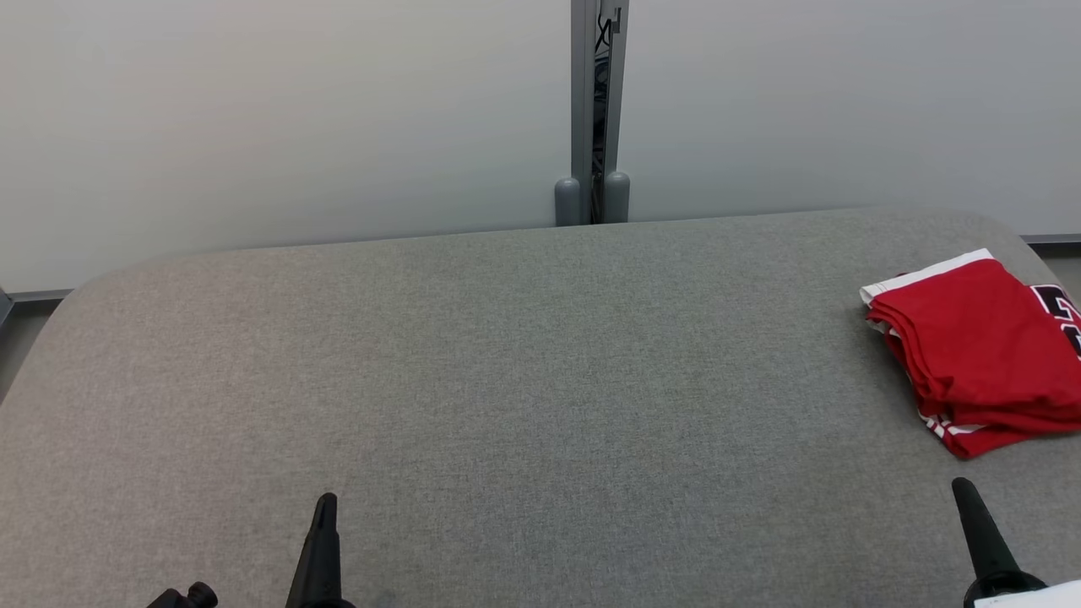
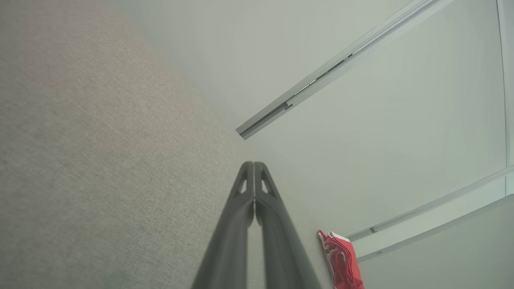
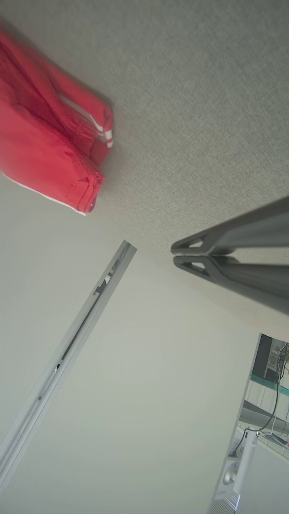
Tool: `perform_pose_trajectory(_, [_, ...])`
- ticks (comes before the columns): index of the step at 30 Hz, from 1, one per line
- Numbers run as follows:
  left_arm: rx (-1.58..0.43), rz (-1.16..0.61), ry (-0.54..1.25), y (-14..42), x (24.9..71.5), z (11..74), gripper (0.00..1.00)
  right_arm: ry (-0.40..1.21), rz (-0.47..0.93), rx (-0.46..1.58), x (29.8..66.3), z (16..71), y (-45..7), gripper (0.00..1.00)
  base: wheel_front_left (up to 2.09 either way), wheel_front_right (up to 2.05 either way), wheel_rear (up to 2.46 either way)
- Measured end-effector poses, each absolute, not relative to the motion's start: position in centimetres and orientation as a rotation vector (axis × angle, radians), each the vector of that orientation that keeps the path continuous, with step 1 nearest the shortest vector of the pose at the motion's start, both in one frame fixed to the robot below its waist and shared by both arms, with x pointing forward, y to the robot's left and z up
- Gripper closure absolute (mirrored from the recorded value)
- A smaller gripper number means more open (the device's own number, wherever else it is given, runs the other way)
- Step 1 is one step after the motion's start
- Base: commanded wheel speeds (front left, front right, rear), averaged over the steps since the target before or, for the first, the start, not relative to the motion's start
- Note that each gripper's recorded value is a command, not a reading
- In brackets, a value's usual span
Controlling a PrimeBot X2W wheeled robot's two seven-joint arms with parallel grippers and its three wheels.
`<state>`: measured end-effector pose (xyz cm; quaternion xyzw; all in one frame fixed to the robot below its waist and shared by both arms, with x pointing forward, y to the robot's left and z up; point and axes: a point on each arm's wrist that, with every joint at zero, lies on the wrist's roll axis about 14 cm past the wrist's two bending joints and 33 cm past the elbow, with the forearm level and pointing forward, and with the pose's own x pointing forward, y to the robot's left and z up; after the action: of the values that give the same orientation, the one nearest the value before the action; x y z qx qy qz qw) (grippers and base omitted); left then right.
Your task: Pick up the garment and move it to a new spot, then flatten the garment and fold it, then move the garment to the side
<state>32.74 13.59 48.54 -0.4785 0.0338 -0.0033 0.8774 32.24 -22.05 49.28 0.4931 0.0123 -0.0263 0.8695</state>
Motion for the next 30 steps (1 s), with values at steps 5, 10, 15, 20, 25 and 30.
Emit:
perform_pose_trajectory(5, [-1.052,-0.009,0.072,13.5,32.8,48.6,1.00,0.027,-0.061,1.084,32.3,49.3,-22.5,1.00,0.00,0.00,0.00])
perform_pose_trajectory(10, [-1.100,-0.008,0.069,13.6,32.9,48.8,1.00,0.027,-0.066,1.134,32.3,49.3,-22.9,1.00,0.00,0.00,0.00])
perform_pose_trajectory(15, [-1.150,-0.009,0.071,13.5,33.0,48.9,1.00,0.023,-0.068,1.182,32.3,49.4,-23.3,1.00,0.00,0.00,0.00])
perform_pose_trajectory(20, [-1.199,-0.011,0.064,13.6,33.1,49.1,1.00,0.020,-0.068,1.227,32.4,49.5,-23.6,1.00,0.00,0.00,0.00])
perform_pose_trajectory(25, [-1.245,-0.013,0.061,13.6,33.3,49.3,1.00,0.016,-0.069,1.269,32.4,49.6,-23.9,1.00,0.00,0.00,0.00])
perform_pose_trajectory(30, [-1.285,-0.016,0.059,13.5,33.4,49.5,1.00,0.013,-0.066,1.309,32.5,49.7,-24.2,1.00,0.00,0.00,0.00])
